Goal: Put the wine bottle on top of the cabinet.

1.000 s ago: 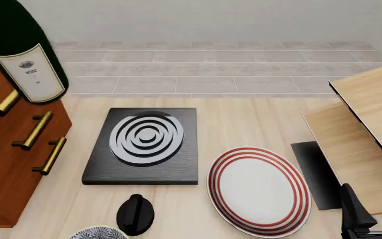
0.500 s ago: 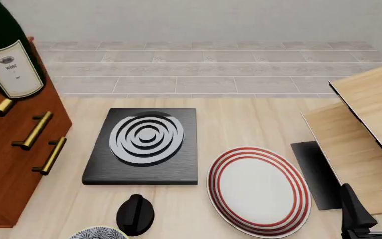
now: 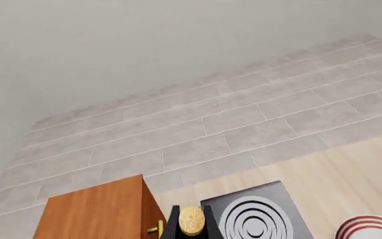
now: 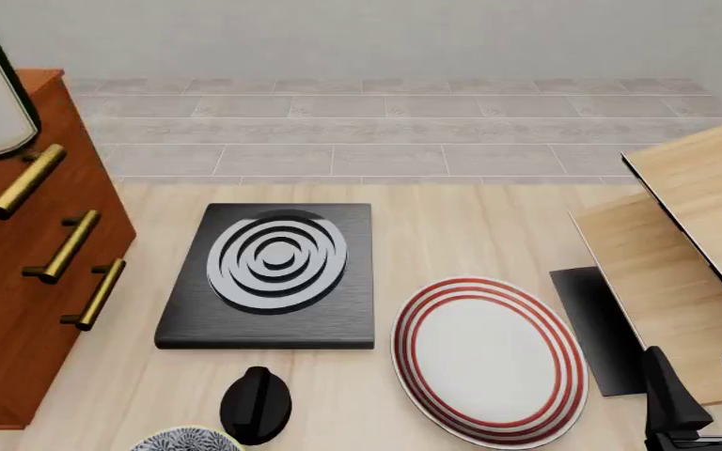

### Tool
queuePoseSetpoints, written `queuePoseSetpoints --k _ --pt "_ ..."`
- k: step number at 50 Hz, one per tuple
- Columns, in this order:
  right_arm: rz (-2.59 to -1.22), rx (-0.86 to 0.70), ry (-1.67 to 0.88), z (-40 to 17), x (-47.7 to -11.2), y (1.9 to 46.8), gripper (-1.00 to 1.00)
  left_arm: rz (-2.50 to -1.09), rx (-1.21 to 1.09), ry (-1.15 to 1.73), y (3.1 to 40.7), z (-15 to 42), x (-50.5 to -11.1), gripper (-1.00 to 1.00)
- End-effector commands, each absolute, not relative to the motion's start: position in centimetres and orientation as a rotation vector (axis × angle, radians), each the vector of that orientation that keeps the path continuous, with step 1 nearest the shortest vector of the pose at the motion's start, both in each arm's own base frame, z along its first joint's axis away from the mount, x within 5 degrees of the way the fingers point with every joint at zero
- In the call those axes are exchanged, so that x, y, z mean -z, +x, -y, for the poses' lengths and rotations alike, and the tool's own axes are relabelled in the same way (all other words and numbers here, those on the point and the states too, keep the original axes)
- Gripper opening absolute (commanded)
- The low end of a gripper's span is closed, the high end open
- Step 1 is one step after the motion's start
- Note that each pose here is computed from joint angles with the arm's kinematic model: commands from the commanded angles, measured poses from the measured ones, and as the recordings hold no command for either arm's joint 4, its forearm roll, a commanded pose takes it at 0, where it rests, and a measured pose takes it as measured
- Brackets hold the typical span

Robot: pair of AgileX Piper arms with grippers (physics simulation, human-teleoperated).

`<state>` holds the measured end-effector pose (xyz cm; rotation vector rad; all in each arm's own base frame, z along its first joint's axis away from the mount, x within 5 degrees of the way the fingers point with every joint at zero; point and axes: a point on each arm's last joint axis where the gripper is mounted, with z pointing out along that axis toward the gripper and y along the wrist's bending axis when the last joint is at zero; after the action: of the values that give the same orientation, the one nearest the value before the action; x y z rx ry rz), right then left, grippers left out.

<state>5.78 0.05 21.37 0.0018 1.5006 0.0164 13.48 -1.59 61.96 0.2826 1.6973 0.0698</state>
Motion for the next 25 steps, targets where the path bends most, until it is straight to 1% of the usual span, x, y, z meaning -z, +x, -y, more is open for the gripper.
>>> queuePoseSetpoints --k 1,10,18,25 --pt "-1.500 -0.016 0.002 -0.1 -21.4 5.8 1.00 -1.674 -0.132 0.223 13.5 0.6 -62.7 -1.00" --pt "-1.501 -0.016 0.002 -0.1 -21.4 5.8 1.00 -1.672 -0.196 0.153 14.2 -0.5 -63.1 -1.00" --pt "-1.501 -0.016 0.002 -0.1 -21.4 5.8 1.00 -1.687 -0.280 0.073 15.6 -2.3 -63.1 -1.00" --pt "-1.500 -0.016 0.002 -0.1 -21.4 5.8 1.00 -1.660 -0.329 0.015 16.0 -3.4 -63.8 -1.00"
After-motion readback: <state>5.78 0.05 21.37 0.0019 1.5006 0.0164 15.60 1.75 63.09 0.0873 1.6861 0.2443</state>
